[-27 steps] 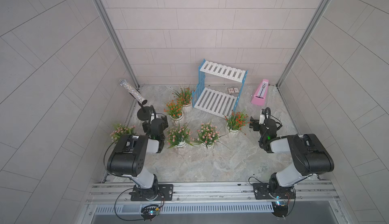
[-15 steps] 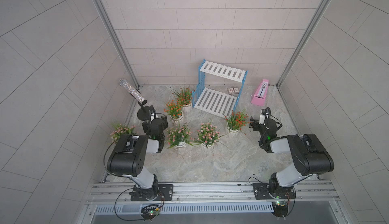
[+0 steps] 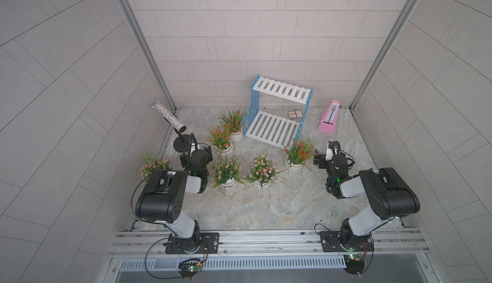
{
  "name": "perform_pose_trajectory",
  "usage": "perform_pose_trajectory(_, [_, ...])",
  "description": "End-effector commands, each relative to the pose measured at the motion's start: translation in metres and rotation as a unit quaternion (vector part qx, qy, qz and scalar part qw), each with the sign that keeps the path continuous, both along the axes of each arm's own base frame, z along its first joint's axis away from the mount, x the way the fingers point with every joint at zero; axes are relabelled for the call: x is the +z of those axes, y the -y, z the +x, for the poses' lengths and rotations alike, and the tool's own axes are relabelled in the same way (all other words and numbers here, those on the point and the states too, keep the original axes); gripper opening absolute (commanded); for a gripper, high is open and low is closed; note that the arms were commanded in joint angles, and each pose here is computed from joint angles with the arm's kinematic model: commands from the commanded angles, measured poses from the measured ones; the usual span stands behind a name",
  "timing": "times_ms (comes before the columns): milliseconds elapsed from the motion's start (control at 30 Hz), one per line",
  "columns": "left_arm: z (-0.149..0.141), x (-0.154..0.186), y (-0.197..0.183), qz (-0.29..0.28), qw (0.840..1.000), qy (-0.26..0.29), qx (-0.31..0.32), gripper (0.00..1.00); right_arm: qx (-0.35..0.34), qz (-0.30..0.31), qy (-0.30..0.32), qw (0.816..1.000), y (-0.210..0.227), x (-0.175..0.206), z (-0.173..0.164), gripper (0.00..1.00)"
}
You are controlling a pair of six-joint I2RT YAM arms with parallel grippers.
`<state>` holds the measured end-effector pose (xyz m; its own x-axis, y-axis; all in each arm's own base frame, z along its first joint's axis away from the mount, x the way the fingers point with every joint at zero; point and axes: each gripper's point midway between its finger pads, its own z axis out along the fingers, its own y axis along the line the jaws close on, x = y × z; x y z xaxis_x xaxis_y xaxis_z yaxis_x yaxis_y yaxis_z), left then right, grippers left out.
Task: Place the baby's breath potted plants on the rack by color
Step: Pick up the baby's breath potted plant from the center of the board.
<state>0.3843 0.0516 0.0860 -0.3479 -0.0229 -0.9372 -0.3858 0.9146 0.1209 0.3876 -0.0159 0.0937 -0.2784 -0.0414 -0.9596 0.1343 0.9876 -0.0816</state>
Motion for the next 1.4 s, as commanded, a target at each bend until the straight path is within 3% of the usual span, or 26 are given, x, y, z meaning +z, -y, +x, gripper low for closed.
perform_pose_trajectory(0, [0.004,0.003,0.0,0.003,1.0,0.003,0.002,1.0,-0.004,-0.016,-0.009,1.0,0.002,0.0,-0.001,0.99])
perform_pose_trajectory(300, [0.003,0.004,0.002,0.004,1.0,0.002,0.001,1.0,-0.015,0.002,-0.014,1.0,0.011,0.002,0.003,0.99])
perform_pose_trajectory(433, [0.003,0.005,0.001,0.003,1.0,0.003,0.001,1.0,-0.085,-0.026,-0.006,0.996,0.024,0.029,-0.009,0.99])
perform_pose_trajectory(567, [0.004,0.015,0.003,0.011,1.0,0.014,-0.002,0.99,-0.143,-0.03,0.044,0.988,0.035,0.091,-0.027,0.99])
perform_pose_trajectory(600, [0.008,0.022,0.005,0.014,1.0,-0.004,-0.003,0.99,-0.15,-0.029,0.06,0.986,0.035,0.108,-0.032,0.99])
perform_pose_trajectory(700, [0.022,0.046,0.009,0.025,0.995,-0.097,-0.015,0.94,-0.172,-0.031,0.034,0.984,0.037,0.134,-0.043,0.99])
perform_pose_trajectory(733, [0.024,0.06,0.012,0.042,0.995,-0.088,-0.02,0.94,-0.175,-0.023,0.029,0.984,0.038,0.138,-0.047,0.99])
perform_pose_trajectory(800, [0.025,0.098,0.016,0.054,0.998,-0.032,-0.024,0.95,-0.161,0.007,0.029,0.986,0.033,0.146,-0.055,0.99])
perform_pose_trajectory(967, [0.021,0.155,0.027,0.014,1.0,-0.003,-0.027,0.93,-0.103,0.09,0.007,0.991,0.011,0.149,-0.078,0.99])
perform_pose_trajectory(1067, [0.025,0.171,0.059,-0.029,0.995,-0.004,-0.096,0.93,-0.044,0.117,-0.025,0.992,-0.011,0.141,-0.094,0.99])
perform_pose_trajectory(1267, [0.016,0.185,0.148,-0.068,0.967,-0.018,-0.245,0.93,0.074,0.168,-0.058,0.981,-0.052,0.151,-0.126,0.99])
perform_pose_trajectory(1367, [0.009,0.177,0.195,-0.082,0.943,-0.042,-0.32,0.92,0.136,0.203,-0.079,0.966,-0.076,0.151,-0.142,0.99])
